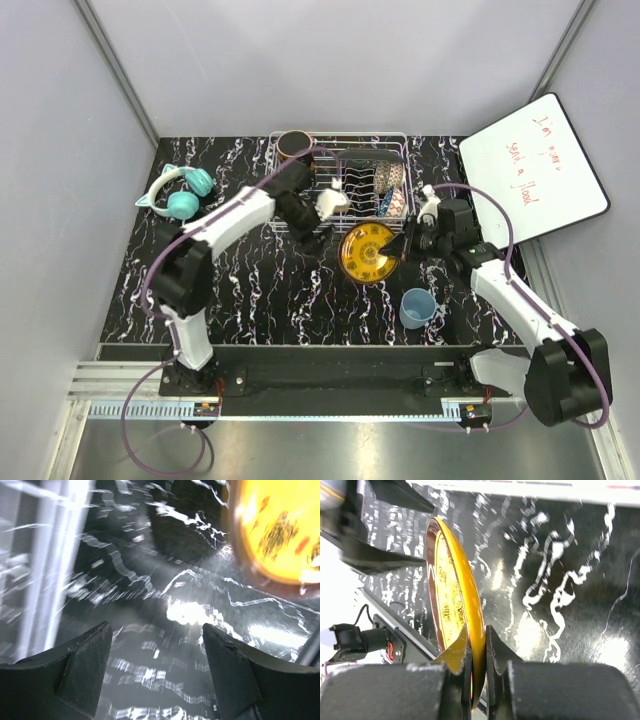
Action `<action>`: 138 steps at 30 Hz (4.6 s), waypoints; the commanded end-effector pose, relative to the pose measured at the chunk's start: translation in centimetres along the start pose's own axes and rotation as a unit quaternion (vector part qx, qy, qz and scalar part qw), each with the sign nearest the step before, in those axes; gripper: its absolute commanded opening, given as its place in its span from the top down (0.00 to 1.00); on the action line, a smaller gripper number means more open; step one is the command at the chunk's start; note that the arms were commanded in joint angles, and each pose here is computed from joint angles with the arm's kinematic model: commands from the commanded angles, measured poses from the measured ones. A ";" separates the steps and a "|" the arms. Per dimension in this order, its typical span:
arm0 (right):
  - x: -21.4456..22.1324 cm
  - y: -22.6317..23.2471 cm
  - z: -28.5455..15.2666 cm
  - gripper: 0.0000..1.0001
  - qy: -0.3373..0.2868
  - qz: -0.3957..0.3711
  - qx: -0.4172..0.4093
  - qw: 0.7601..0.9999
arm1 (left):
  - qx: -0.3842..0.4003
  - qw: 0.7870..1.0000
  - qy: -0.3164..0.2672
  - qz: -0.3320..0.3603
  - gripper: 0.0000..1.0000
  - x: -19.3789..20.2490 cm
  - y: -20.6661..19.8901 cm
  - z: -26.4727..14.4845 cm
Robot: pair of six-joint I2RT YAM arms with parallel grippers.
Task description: Load the mixed dishes into the dish rack
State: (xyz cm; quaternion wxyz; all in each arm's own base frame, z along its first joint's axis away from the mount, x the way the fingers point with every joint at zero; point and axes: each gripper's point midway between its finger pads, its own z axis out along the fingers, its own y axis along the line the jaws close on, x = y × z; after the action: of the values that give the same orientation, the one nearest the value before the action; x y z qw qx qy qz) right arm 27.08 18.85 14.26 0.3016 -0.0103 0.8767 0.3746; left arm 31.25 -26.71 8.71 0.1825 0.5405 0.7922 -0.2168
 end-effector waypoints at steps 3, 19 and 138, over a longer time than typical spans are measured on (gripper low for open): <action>-3.4 4.1 -3.2 1.00 -0.033 -0.098 -0.016 0.995 | 0.016 0.994 -0.102 -0.036 0.23 -4.0 -2.4 -11.5; -18.9 11.4 -7.9 1.00 -0.292 -0.482 0.114 0.818 | -0.132 0.925 -0.146 -0.325 0.26 -0.6 11.1 -14.0; -9.1 0.4 5.5 0.00 0.054 -0.627 0.248 0.736 | -0.241 0.929 -0.112 -0.259 0.80 2.6 14.8 -11.4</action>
State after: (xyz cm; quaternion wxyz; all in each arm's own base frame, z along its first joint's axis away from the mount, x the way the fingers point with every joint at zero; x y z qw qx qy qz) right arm 39.90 22.08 14.56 0.4222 -0.5226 0.7299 -0.1259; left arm 40.67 -12.56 7.51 0.2273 0.1511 0.9534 -0.1286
